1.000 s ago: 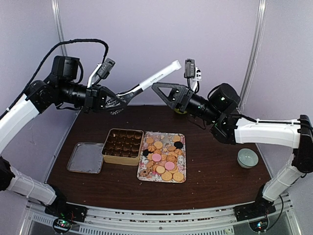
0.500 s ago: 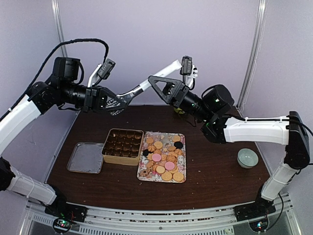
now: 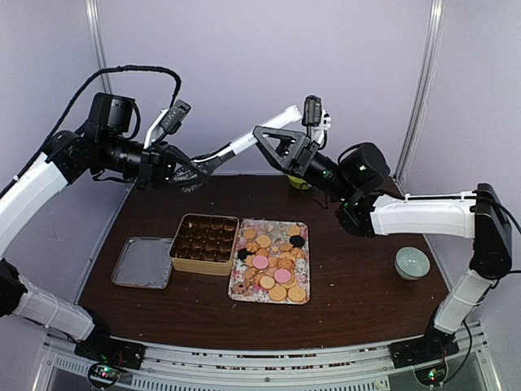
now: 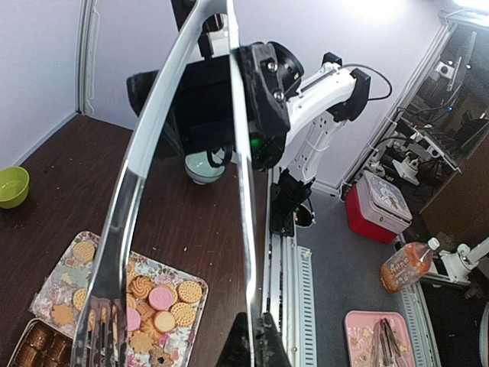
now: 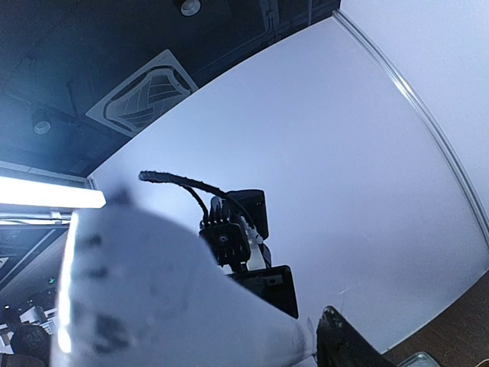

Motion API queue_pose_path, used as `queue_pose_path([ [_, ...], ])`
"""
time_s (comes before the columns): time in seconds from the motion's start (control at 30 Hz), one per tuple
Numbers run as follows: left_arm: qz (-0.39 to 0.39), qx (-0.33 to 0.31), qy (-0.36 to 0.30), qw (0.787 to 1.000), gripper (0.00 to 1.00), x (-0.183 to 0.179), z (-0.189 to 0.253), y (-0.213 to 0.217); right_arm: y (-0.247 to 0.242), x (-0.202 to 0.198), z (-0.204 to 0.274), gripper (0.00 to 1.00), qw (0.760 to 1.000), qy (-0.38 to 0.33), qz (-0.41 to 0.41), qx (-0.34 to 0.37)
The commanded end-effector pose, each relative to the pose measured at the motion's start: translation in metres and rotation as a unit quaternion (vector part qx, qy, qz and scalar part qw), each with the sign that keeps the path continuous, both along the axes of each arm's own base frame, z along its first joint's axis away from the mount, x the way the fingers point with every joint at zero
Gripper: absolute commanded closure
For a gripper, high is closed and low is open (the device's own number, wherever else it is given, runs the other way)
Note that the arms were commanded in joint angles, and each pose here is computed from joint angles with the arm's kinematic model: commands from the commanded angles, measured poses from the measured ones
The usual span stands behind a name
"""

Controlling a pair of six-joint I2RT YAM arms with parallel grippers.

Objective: Pack the cookies
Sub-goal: Pass from the left arm to the right

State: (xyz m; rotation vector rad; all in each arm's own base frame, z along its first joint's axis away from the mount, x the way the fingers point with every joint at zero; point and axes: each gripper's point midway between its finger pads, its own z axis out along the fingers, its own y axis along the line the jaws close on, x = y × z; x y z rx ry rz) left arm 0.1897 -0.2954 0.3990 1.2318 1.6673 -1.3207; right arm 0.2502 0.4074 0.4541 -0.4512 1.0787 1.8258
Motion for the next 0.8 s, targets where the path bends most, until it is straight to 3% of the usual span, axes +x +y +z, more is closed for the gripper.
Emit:
queue_pose_path([
  [0.0, -0.007, 0.005, -0.043, 0.999, 1.00, -0.001, 0.004, 0.005, -0.012, -0.014, 0.013, 0.44, 0.999, -0.027, 0.036, -0.013],
  [0.2, -0.014, 0.019, -0.048, 0.999, 1.00, -0.005, 0.001, 0.007, 0.002, -0.022, 0.004, 0.44, 0.994, -0.044, 0.068, -0.073],
  [0.47, -0.022, 0.019, -0.047, 0.999, 1.00, -0.008, 0.001, 0.008, 0.007, -0.029, 0.001, 0.44, 0.990, -0.053, 0.095, -0.089],
  [0.77, -0.022, 0.022, -0.043, 0.999, 1.00, -0.010, 0.000, 0.009, 0.008, -0.038, 0.008, 0.59, 0.987, -0.065, 0.117, -0.088],
])
